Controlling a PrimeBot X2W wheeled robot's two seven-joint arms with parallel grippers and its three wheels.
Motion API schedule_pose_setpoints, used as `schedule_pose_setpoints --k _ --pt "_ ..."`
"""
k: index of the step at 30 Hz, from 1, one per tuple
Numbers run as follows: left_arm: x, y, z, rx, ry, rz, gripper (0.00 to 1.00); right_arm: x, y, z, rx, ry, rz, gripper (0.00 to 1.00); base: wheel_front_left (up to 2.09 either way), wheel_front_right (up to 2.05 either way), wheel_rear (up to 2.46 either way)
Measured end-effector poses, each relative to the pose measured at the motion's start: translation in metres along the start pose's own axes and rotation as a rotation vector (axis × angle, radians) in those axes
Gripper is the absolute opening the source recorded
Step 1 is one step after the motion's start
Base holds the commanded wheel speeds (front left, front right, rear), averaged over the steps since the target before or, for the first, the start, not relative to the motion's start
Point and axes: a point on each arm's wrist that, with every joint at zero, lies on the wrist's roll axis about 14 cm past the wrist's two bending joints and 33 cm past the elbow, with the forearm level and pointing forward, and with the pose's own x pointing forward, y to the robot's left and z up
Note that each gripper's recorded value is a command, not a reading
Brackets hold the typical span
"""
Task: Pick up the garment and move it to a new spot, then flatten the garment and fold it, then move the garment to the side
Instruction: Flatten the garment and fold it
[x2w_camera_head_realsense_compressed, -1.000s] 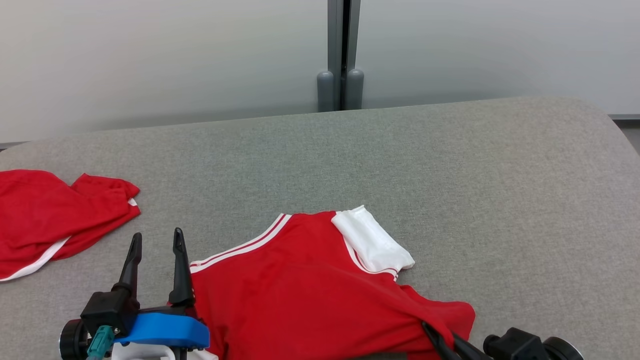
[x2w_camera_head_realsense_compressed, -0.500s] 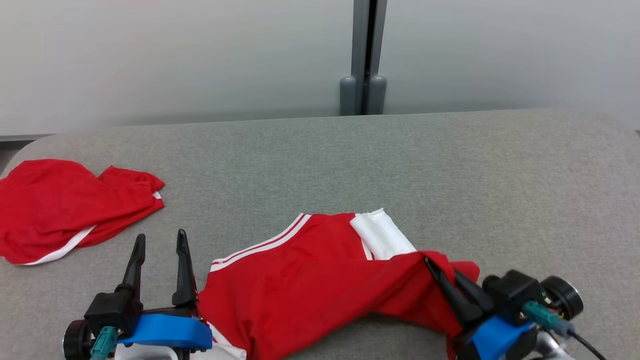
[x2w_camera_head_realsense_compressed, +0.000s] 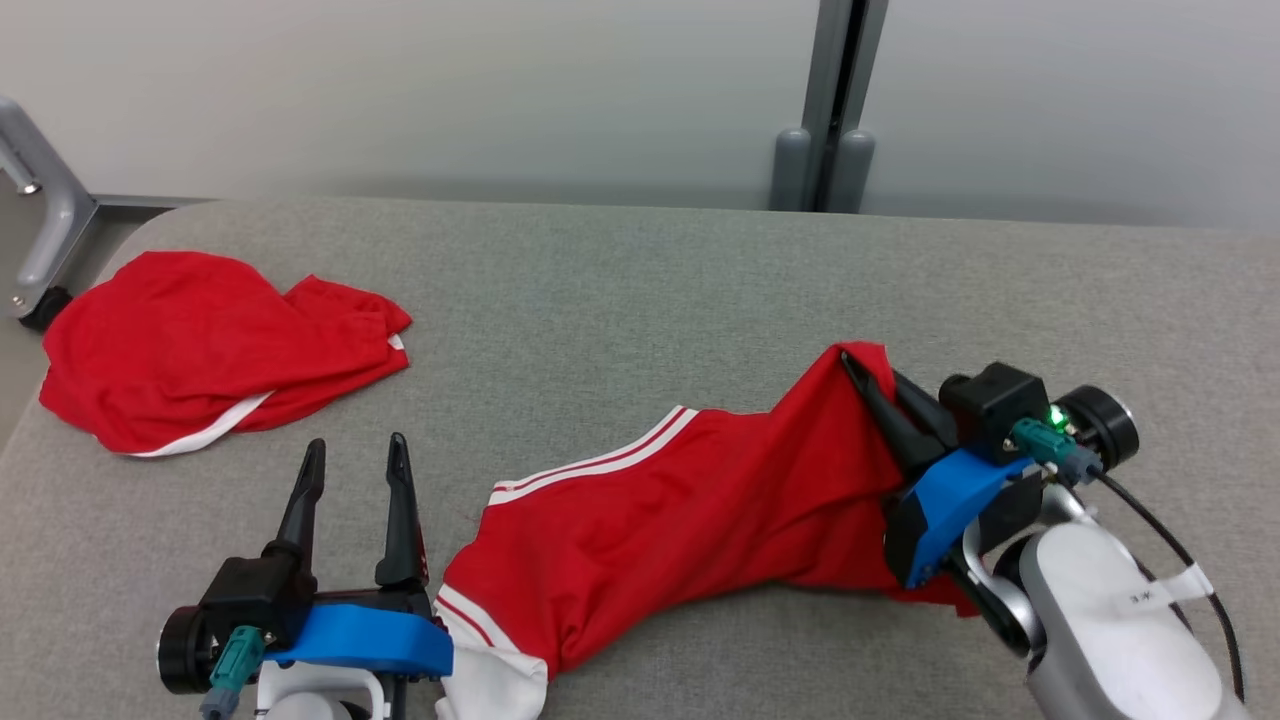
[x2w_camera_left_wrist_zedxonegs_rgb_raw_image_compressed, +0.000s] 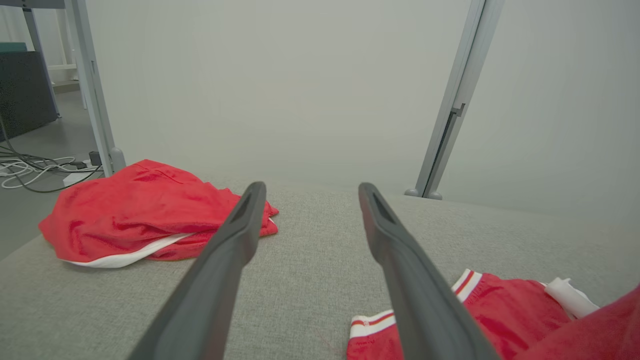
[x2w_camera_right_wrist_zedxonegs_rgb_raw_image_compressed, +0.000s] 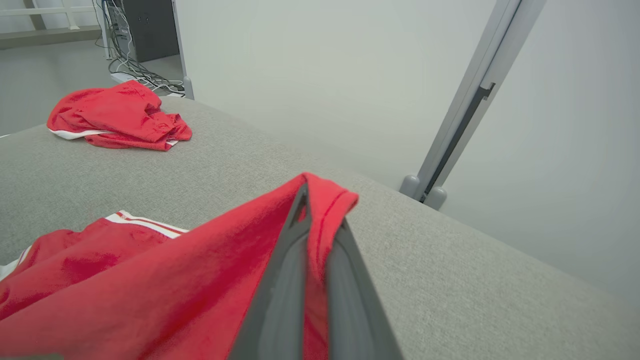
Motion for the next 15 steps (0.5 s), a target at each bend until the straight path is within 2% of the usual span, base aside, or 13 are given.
schedule_pose_setpoints --k 15 --pt "0.008 0.02 -0.005 -0.014 0.022 0.066 1.0 0.113 -0.027 0.003 -0.084 0.046 0.035 0.0 0.0 0.0 0.0"
